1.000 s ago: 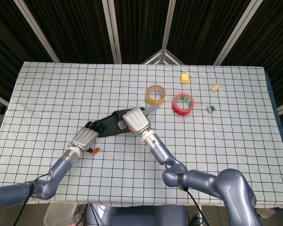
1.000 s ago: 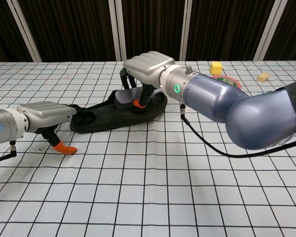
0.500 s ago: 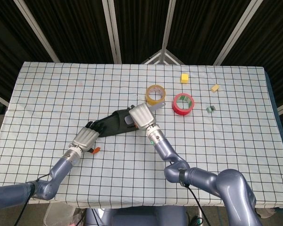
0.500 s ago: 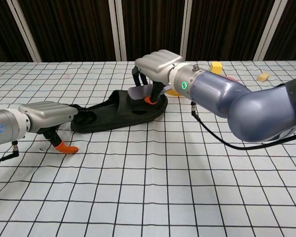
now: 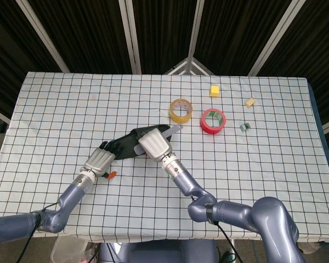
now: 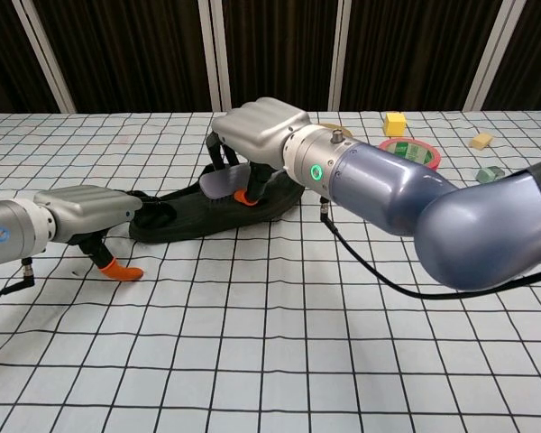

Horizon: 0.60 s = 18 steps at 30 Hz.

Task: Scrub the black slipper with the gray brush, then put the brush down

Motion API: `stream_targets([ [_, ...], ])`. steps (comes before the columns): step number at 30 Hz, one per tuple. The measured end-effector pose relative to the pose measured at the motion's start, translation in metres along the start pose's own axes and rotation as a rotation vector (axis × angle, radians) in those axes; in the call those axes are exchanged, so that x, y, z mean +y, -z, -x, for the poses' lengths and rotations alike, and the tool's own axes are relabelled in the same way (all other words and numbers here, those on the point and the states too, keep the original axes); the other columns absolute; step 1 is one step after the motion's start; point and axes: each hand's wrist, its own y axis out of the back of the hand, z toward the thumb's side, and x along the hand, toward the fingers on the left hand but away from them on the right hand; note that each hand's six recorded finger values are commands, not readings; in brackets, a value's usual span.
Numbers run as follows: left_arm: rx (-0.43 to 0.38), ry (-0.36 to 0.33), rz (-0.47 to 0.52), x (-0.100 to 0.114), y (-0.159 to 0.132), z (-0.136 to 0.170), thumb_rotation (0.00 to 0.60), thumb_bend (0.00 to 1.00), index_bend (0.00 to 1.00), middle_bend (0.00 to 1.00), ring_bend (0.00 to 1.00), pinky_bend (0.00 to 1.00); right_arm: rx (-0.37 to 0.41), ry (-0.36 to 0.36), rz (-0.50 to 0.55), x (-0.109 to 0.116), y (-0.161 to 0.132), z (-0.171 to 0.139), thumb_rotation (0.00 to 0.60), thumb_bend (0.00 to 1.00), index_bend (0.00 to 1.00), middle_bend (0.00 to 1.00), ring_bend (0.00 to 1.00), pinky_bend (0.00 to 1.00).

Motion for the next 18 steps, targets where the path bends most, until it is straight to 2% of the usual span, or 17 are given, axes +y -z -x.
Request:
stream_targets([
  [6, -0.001, -0.006, 0.003, 0.002, 0.000, 0.001, 0.476, 0.43, 0.00, 0.03, 0.01, 0.05, -0.012, 0.005, 0.012, 0.004, 0.002, -0.001, 0.600, 0.80, 0.82, 0.73, 0.65, 0.64],
  [9, -0.008, -0.015, 0.005, 0.004, -0.002, 0.002, 0.472, 0.36, 0.00, 0.00, 0.01, 0.05, -0.032, 0.015, 0.015, 0.006, 0.009, -0.002, 0.600, 0.80, 0.82, 0.73, 0.65, 0.64],
  [18, -0.076, -0.117, 0.037, 0.019, -0.011, 0.026, 0.457, 0.26, 0.00, 0.00, 0.00, 0.05, -0.186, 0.059, 0.029, 0.020, 0.065, -0.015, 0.600, 0.80, 0.82, 0.73, 0.65, 0.64],
])
